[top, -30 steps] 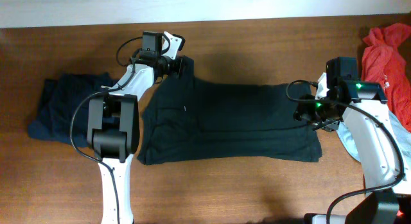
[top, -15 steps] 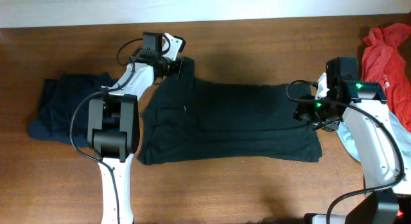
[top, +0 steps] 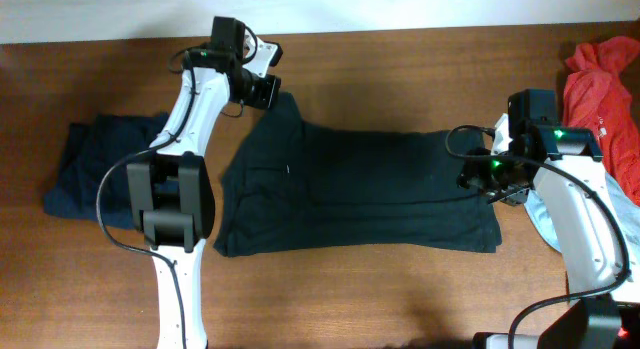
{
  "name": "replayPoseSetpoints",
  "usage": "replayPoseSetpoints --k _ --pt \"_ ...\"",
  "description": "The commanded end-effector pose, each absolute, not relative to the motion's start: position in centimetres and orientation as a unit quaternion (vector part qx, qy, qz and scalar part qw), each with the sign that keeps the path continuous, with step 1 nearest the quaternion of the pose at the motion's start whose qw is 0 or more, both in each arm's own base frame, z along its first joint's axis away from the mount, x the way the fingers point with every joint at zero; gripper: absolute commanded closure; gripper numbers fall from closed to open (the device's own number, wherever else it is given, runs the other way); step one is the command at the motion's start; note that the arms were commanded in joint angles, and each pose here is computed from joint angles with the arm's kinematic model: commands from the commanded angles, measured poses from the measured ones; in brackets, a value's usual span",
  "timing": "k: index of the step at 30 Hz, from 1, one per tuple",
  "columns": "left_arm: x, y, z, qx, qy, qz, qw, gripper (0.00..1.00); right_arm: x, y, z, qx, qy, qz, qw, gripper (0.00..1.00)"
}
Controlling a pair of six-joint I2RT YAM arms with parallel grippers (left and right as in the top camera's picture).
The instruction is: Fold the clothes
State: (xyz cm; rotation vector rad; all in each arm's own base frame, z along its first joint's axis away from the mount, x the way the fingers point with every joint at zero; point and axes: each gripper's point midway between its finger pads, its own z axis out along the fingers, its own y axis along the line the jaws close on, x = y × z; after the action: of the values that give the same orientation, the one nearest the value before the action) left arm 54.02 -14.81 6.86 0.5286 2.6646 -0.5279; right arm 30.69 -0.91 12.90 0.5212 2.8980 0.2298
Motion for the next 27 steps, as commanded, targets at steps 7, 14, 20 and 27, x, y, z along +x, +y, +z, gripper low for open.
replayPoseSetpoints --k 7,14,20,27 --pt "46.8 -13.8 7.2 0.163 0.966 -0.199 0.031 1.00 31.5 -1.0 13.4 0.174 0.975 0.081 0.112 0.39" --pt "41.6 -13.1 7.6 0.140 0.966 -0.203 -0.080 1.00 31.8 -1.0 13.5 0.173 0.974 0.082 0.119 0.39" --pt "39.3 -12.8 8.0 0.131 0.962 -0.200 -0.129 1.00 31.9 -1.0 13.5 0.173 0.974 0.082 0.120 0.39" --pt "39.1 -13.1 8.0 0.136 0.962 -0.196 -0.133 0.99 31.9 -1.0 13.5 0.173 0.974 0.082 0.120 0.39"
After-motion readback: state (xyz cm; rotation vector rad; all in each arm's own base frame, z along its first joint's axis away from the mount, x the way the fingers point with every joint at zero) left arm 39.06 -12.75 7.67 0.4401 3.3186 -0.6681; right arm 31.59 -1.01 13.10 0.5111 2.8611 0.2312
